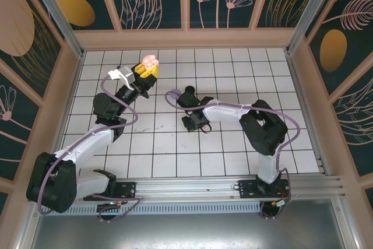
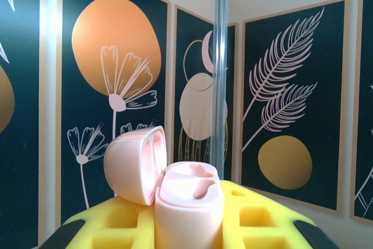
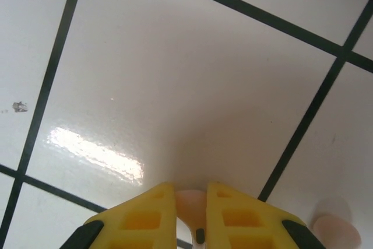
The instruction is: Insert the wireless bluetooth earbuds into the charging case
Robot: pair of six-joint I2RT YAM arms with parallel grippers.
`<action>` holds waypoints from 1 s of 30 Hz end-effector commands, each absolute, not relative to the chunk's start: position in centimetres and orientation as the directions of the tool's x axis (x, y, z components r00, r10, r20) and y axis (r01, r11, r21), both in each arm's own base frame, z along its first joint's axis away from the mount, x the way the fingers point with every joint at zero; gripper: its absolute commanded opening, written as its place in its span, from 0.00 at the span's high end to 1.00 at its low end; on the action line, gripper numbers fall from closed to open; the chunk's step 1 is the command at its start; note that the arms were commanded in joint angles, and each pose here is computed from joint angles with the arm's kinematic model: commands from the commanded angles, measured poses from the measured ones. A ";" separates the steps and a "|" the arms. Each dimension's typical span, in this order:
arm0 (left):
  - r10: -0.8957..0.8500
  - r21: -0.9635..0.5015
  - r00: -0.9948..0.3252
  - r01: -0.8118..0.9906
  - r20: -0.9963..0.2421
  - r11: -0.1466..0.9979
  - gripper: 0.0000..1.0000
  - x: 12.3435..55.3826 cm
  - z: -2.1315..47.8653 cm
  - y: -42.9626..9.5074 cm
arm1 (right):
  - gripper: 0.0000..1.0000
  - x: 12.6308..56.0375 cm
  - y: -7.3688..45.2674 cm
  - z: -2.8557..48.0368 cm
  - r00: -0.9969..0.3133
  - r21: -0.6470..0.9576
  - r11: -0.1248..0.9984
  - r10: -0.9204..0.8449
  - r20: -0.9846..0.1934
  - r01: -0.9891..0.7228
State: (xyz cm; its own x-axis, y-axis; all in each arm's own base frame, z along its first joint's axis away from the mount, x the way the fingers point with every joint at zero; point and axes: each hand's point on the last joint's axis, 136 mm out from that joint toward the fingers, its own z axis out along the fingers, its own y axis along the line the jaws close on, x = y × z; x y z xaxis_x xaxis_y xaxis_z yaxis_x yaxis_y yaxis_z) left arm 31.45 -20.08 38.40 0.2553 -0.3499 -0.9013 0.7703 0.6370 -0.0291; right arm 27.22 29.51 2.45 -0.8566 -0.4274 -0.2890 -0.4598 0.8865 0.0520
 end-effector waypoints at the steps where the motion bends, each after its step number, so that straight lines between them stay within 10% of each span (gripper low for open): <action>1: -0.344 0.046 0.331 0.776 -0.879 0.630 1.00 30.2 40.4 -20.2 | 0.85 27.8 29.4 6.0 -0.849 0.054 0.900 -0.387 -0.360 -0.433; 30: -0.098 0.305 0.450 0.733 -0.888 0.609 1.00 29.8 34.4 -24.7 | 0.86 30.8 30.1 43.6 -0.310 0.213 0.791 0.031 -0.950 -0.573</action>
